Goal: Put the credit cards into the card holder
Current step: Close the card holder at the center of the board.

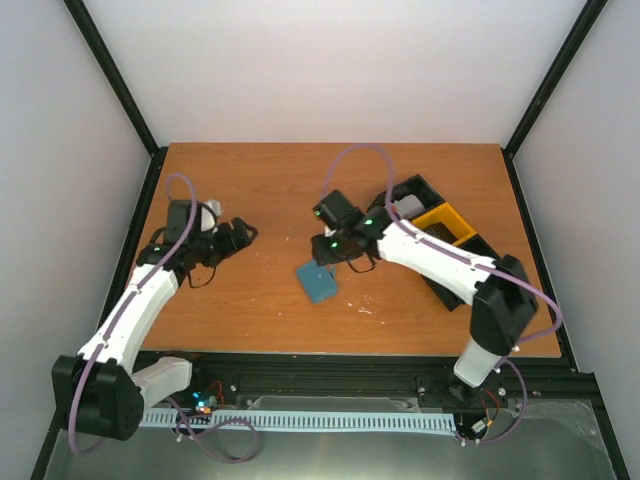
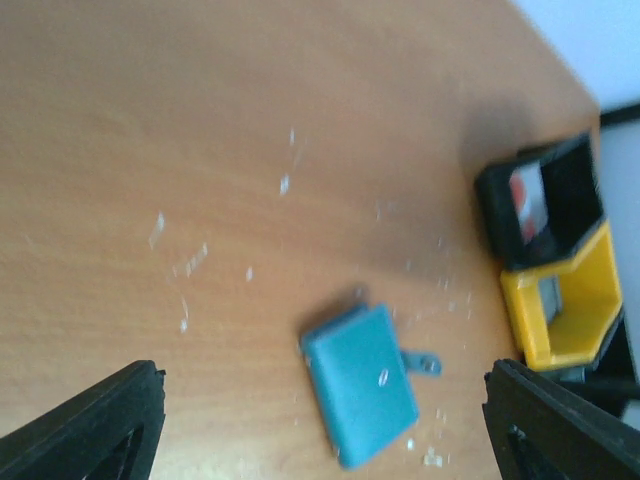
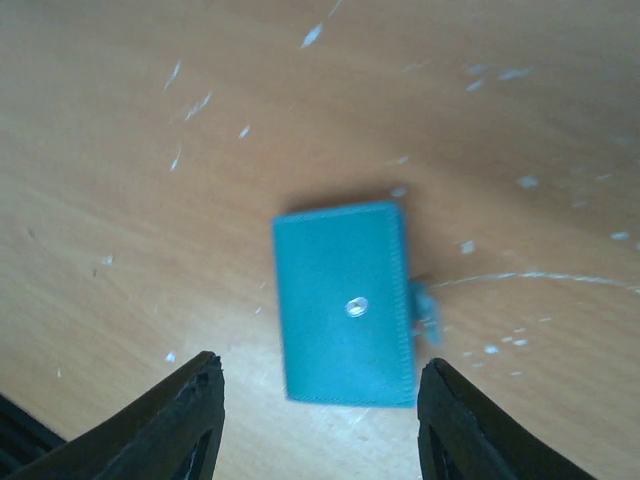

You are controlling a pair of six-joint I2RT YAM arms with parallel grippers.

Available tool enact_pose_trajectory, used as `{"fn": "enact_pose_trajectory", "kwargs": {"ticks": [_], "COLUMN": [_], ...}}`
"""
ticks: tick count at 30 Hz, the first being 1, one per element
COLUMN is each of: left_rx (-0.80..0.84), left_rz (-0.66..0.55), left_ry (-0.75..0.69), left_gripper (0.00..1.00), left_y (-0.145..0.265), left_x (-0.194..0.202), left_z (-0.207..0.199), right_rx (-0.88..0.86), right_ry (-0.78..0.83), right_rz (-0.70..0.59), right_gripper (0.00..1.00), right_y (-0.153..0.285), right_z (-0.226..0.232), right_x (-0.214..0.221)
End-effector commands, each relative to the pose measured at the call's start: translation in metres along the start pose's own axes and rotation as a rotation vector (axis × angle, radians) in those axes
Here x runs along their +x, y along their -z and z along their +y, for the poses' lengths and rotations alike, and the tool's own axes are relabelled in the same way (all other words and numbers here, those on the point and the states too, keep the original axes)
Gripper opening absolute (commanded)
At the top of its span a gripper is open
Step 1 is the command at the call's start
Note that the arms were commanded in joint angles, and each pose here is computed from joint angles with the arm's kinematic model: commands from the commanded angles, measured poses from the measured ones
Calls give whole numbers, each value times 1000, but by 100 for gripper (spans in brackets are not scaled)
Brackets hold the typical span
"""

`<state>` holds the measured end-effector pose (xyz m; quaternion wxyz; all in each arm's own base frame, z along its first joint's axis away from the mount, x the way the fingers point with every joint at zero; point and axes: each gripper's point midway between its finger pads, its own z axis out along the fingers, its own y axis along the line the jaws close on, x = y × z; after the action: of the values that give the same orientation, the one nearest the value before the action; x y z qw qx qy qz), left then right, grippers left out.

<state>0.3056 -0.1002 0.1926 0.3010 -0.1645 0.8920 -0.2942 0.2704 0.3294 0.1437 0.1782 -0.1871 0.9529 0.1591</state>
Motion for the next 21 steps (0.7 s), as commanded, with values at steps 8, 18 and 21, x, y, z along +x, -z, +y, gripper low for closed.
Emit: {"fn": "enact_pose_trajectory", "kwargs": {"ticks": [8,18,21], "left_rx": [76,38,18], "left_rz": [433,500,512], "left_ry": [101,180,194], "left_gripper": [77,70,67], "left_y": [-64,-101,-108], "left_x": [115,147,150], "left_z": [-3,7,12], "right_rx": [-19,-128,-97], "right_ry": [-4,-9,-11], "right_rz": [44,88,91], "right_gripper": [50,33,29], "right_y": [-24,-60,-66], "right_z": [-64,-52,-57], "right_x": [11,18,17]}}
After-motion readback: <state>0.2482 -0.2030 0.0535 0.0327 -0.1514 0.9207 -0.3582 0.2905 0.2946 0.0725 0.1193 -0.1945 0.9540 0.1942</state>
